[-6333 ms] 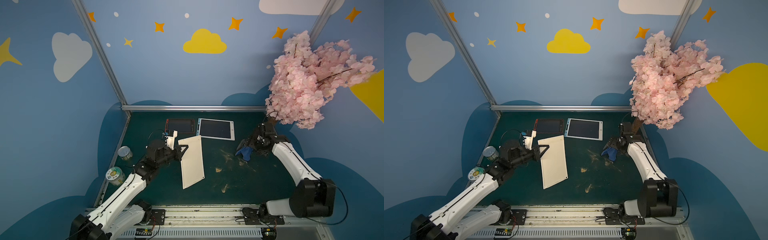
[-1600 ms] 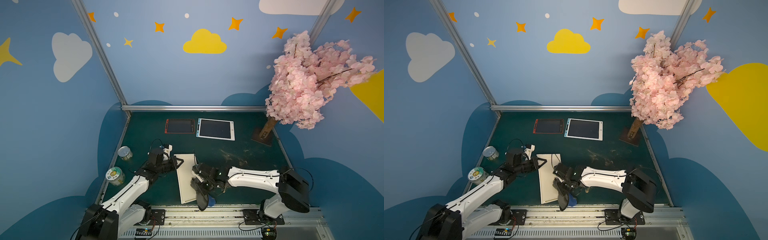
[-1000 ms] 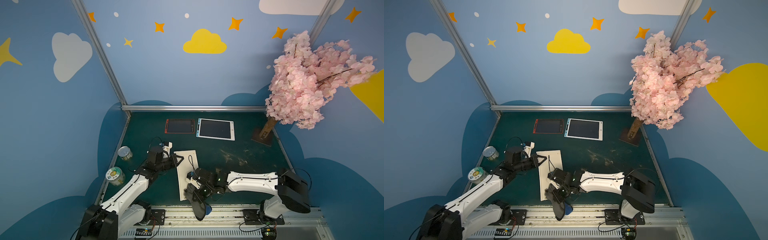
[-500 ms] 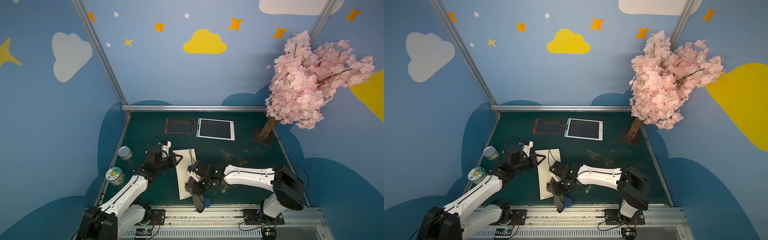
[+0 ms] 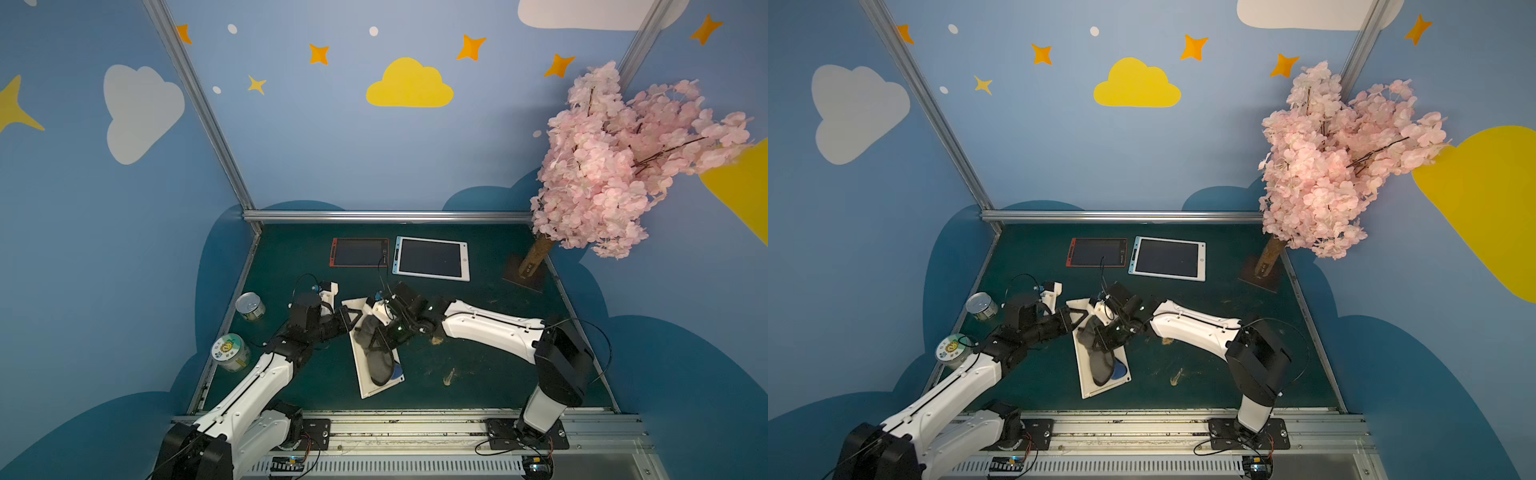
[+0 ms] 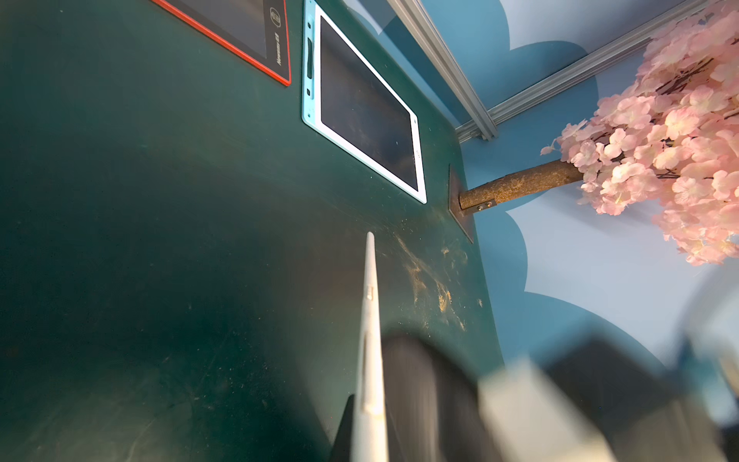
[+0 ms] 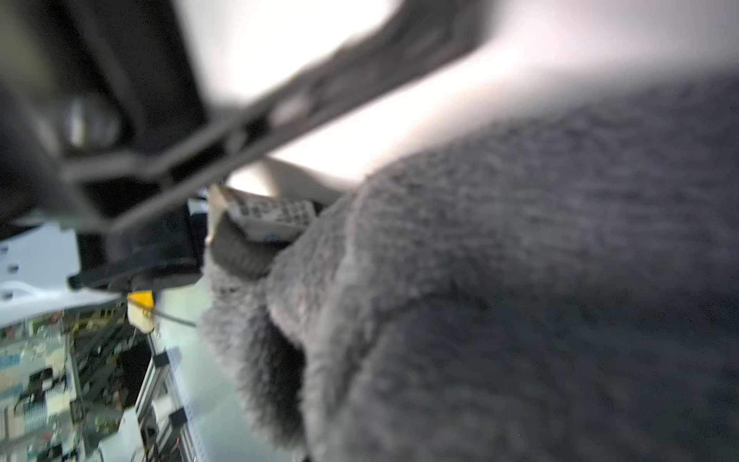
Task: Wipe the drawing tablet
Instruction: Wipe the dirt from the drawing tablet.
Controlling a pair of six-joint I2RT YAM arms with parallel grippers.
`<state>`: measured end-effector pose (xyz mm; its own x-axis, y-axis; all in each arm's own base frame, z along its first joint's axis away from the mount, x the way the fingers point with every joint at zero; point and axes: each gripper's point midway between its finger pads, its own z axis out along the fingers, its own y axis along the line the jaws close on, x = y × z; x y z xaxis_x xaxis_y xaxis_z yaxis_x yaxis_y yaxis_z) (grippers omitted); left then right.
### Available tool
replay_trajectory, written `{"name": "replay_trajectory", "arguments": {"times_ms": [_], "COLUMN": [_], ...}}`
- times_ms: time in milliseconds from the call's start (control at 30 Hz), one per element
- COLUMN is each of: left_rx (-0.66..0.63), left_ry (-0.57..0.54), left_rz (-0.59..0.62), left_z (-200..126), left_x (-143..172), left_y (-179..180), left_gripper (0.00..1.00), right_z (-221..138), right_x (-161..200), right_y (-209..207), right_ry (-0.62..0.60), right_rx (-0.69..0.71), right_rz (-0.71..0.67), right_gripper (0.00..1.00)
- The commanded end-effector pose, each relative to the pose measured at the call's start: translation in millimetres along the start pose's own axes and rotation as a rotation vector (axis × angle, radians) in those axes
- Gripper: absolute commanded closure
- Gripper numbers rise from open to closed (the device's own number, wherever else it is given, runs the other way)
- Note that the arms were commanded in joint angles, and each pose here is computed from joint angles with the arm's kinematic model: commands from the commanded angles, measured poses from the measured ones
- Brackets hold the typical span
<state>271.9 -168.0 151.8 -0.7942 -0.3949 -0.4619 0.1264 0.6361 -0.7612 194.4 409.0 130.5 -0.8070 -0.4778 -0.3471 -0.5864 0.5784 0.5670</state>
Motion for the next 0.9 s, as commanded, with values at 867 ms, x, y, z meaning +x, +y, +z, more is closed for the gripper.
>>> {"name": "replay_trajectory", "arguments": {"times_ms": [867], "left_rx": [0.18], "left_ry": [0.058], "left_rz": [-0.015], "left_z": [-4], "left_x": [10], "left_y": [-34], "left_gripper": [0.97], "right_z": [-26], "right_x": [-49], "right_y": [-25], "right_ry": [-0.113], "right_rx": [0.021], "right_rz": [0.021], "right_gripper": [1.0]}}
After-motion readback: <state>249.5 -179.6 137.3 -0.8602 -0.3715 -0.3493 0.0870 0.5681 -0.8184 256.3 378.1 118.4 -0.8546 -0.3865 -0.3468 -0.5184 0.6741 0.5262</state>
